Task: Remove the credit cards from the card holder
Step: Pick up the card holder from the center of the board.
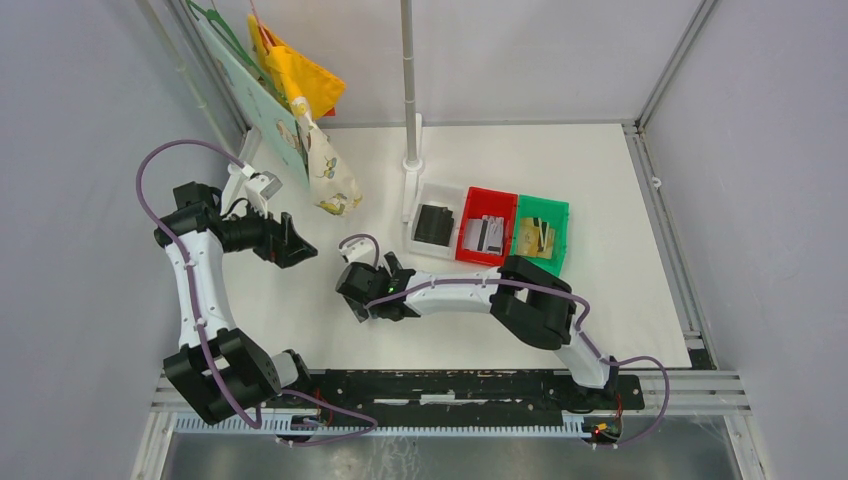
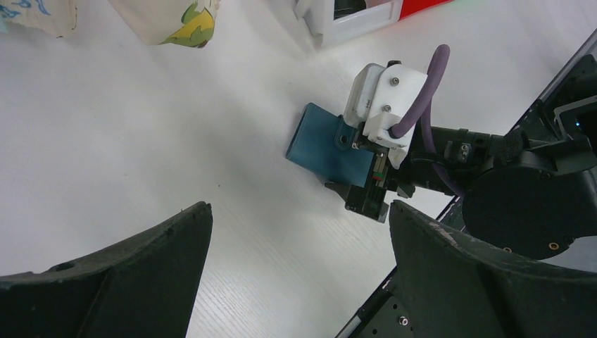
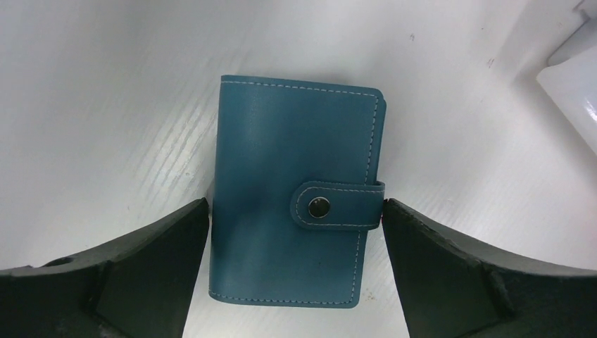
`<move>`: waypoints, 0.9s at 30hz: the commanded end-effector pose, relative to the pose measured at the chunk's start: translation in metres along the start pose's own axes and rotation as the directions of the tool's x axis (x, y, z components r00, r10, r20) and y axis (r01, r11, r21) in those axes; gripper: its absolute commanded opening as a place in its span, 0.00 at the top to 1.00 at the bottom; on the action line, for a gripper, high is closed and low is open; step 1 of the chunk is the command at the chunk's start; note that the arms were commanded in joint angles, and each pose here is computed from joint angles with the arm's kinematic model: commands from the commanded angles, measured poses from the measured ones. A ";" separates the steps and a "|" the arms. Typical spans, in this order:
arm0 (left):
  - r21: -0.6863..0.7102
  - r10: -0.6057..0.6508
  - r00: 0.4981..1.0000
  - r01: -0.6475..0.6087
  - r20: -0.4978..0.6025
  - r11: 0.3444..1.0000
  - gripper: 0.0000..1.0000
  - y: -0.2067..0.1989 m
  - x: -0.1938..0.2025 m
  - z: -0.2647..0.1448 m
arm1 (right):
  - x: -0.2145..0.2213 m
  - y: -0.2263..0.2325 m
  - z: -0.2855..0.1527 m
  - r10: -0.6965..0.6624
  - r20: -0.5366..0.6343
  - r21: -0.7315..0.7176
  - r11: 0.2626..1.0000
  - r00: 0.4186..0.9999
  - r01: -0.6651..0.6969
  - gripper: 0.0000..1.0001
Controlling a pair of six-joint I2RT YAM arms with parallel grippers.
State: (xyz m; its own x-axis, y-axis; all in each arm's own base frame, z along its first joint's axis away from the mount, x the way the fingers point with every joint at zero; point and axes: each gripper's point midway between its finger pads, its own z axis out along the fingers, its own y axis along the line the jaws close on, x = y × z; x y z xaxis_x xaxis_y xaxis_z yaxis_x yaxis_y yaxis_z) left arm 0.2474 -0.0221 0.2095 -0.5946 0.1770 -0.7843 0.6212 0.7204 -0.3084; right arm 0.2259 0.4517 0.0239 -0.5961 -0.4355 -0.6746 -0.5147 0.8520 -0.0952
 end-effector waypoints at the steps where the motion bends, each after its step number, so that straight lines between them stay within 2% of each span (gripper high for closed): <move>1: 0.021 0.060 0.997 -0.061 0.057 0.998 0.00 -0.006 -0.016 -0.004 | 0.012 0.006 0.000 0.003 -0.017 -0.050 0.999 1.000 -0.004 0.02; 7: 0.074 -0.009 0.997 0.003 0.076 0.997 0.00 -0.016 -0.010 0.003 | 0.022 0.005 -0.001 0.012 -0.039 -0.062 0.998 0.999 -0.014 0.06; 11: 0.118 -0.022 0.999 0.017 0.043 0.993 0.00 -0.029 0.005 0.015 | 0.032 -0.001 -0.005 0.027 -0.049 -0.060 0.998 0.998 -0.030 0.10; 15: 0.093 0.029 1.000 -0.029 0.000 0.995 0.00 -0.036 0.012 0.033 | 0.037 -0.007 -0.014 0.050 -0.018 -0.094 0.994 0.999 -0.051 0.19; 20: 0.106 0.043 0.997 -0.037 -0.057 0.994 0.00 -0.053 0.013 0.057 | 0.032 -0.010 -0.024 0.074 0.038 -0.137 0.988 0.997 -0.068 0.39; 27: 0.166 -0.019 0.994 0.036 -0.104 0.986 0.01 -0.063 0.009 0.072 | 0.016 -0.020 -0.043 0.094 0.132 -0.165 0.984 0.987 -0.072 0.46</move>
State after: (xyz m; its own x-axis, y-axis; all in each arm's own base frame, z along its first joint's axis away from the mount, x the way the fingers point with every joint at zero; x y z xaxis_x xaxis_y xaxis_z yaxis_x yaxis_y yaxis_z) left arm 0.2258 -0.1064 0.1741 -0.6400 0.2617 -0.7224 0.6982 0.5905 -0.4047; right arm 0.2025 0.4250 0.0297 -0.5922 -0.3197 -0.7396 -0.5449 0.8351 0.0753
